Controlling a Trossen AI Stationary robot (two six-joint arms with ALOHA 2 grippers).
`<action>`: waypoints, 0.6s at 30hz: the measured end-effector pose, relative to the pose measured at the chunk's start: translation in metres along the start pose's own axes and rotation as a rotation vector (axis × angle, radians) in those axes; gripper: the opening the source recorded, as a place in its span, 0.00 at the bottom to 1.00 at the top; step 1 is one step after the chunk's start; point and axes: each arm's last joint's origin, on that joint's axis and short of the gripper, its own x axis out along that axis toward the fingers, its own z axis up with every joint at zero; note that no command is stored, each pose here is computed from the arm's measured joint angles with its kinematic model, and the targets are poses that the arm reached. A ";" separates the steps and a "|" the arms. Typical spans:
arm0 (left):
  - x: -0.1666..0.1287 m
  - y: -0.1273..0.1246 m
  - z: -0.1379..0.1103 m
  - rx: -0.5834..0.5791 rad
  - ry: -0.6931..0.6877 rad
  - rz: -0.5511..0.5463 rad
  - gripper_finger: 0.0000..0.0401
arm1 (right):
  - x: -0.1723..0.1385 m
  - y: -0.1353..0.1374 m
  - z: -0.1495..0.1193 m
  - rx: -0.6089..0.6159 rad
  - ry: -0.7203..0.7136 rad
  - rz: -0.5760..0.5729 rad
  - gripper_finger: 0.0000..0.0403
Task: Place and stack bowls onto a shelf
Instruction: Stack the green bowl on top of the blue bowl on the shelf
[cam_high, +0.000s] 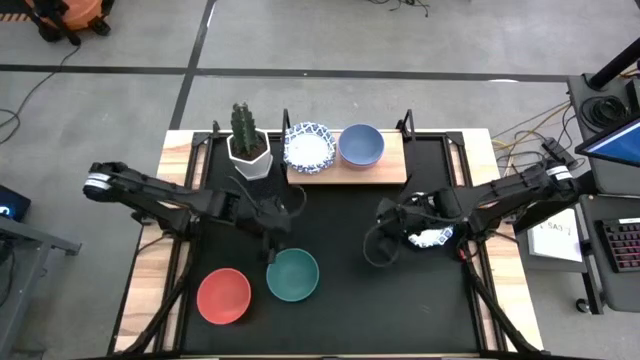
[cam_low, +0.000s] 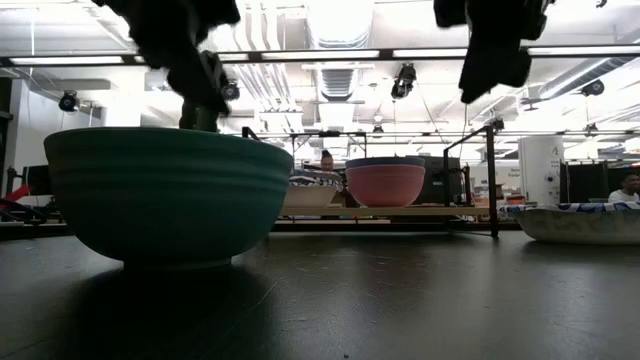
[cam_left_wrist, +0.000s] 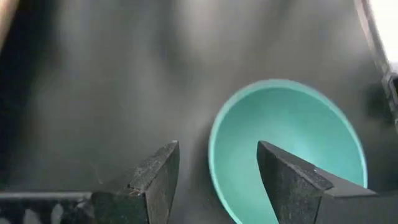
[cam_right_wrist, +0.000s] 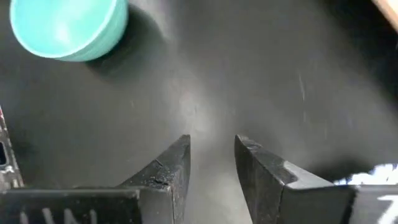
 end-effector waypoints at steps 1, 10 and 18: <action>0.006 -0.003 -0.003 -0.011 0.031 -0.002 0.50 | -0.001 0.003 -0.002 -0.031 -0.016 -0.007 0.28; 0.057 -0.011 -0.020 -0.049 0.226 0.025 0.50 | -0.014 0.028 -0.015 -0.440 -0.325 -0.083 0.28; 0.072 -0.010 -0.024 -0.103 0.268 0.046 0.50 | -0.025 0.012 -0.021 -0.568 -0.549 0.038 0.24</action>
